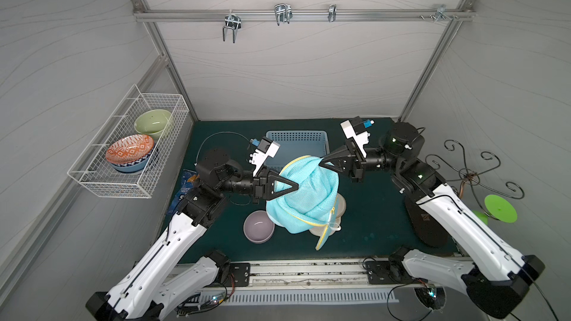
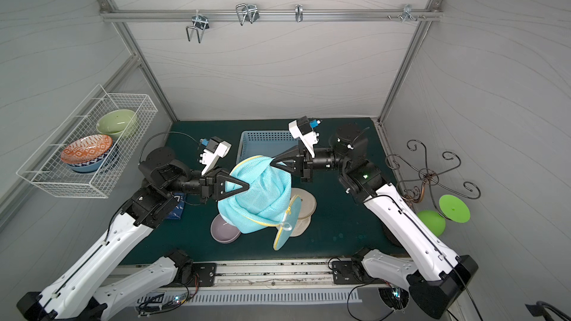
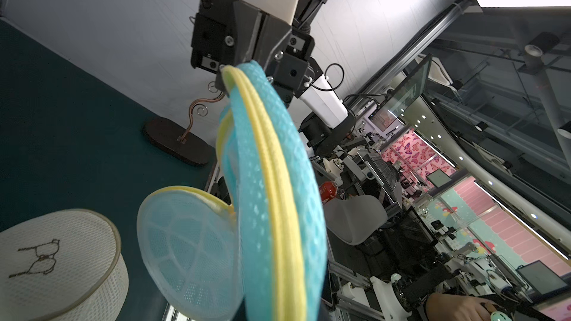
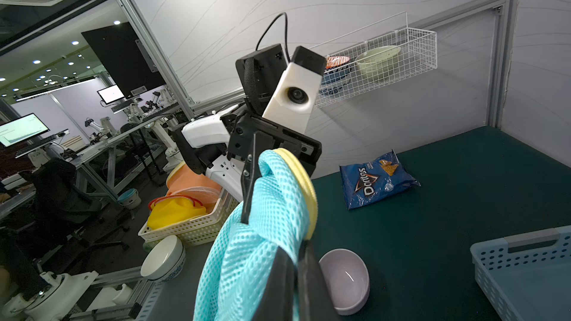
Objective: Turn the laundry bag inside out
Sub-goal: Turn over the laundry bag.
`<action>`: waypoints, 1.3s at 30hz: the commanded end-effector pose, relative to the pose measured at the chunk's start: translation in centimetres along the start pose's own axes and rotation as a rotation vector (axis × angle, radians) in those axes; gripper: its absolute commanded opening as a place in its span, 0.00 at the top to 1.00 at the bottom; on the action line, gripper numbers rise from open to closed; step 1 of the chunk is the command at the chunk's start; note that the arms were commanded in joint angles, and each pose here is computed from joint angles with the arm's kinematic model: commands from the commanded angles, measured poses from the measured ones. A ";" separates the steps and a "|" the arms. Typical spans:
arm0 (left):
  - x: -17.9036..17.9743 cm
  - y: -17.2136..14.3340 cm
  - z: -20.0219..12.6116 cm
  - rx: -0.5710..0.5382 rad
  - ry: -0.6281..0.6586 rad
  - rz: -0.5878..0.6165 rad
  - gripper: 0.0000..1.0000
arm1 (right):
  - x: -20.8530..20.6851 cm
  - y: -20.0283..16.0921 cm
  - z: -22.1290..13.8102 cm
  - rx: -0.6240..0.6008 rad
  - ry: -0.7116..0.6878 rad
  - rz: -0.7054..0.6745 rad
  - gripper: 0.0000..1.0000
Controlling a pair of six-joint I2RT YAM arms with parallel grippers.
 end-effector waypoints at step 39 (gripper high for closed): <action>-5.8 -1.8 -0.5 0.078 -0.352 0.086 0.54 | 4.3 3.1 -0.4 -0.051 -0.032 -0.363 1.00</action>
Point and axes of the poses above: each gripper's point midway between its finger pads, its own z axis out along the fingers, its own x axis along the line the jaws close on, y = z × x, the point moved 6 cm from there along -z, back along the fingers, and after that the axes turned 12 degrees about -z, right-handed, at the moved point
